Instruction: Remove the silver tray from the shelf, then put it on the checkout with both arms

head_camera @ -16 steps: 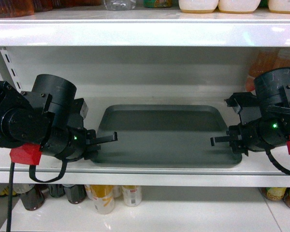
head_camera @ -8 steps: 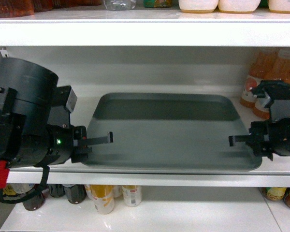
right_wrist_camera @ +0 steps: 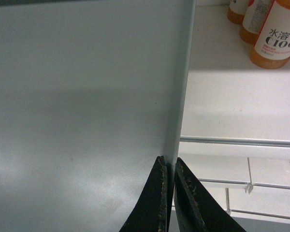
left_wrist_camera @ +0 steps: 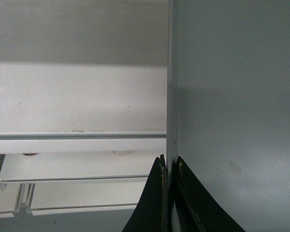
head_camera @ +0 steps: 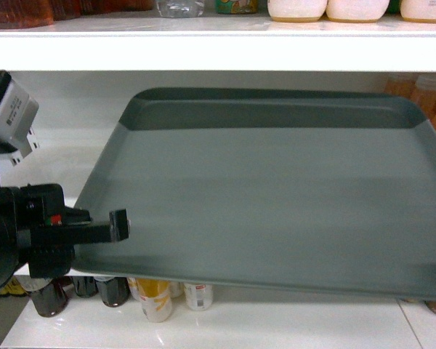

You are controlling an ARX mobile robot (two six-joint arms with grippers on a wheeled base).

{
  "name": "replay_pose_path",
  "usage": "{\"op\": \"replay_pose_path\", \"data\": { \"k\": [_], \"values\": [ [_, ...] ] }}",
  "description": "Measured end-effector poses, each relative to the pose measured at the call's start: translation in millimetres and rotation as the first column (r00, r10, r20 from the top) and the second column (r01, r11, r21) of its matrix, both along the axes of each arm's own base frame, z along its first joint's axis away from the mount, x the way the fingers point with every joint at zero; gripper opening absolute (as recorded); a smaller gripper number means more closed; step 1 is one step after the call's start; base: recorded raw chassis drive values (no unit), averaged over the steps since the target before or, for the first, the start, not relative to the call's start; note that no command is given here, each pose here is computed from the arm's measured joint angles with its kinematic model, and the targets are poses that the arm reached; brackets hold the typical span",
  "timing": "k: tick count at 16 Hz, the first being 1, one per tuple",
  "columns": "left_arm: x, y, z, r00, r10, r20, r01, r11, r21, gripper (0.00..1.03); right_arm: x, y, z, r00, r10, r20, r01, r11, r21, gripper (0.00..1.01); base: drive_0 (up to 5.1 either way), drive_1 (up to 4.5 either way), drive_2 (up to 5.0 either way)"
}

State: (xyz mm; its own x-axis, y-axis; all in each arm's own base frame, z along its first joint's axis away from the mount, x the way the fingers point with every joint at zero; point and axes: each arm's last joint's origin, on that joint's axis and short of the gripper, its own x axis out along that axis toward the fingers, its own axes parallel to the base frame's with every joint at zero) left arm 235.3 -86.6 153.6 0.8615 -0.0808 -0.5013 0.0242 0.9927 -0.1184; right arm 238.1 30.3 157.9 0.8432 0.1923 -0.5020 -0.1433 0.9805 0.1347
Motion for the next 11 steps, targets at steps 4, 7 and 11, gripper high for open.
{"op": "replay_pose_path", "data": {
  "k": [4,7,11],
  "values": [
    [0.6,-0.1,-2.7,1.000,0.002,-0.017,-0.002,1.0000,0.009,0.02,1.2,0.1,-2.6,1.000,-0.001,-0.018,0.001,1.0000,0.001,0.03,0.0,0.00,0.0],
    [1.1,-0.4,-2.2,1.000,0.002,-0.010,-0.002,1.0000,0.006,0.02,1.6,0.1,-2.0,1.000,-0.001,-0.011,0.001,1.0000,0.003,0.03,0.0,0.00,0.0],
    [0.9,-0.2,-2.5,1.000,0.004,-0.012,-0.004,1.0000,0.008,0.02,1.4,0.1,-2.2,1.000,0.001,-0.014,-0.001,1.0000,0.003,0.03,0.0,0.00,0.0]
  ]
}}
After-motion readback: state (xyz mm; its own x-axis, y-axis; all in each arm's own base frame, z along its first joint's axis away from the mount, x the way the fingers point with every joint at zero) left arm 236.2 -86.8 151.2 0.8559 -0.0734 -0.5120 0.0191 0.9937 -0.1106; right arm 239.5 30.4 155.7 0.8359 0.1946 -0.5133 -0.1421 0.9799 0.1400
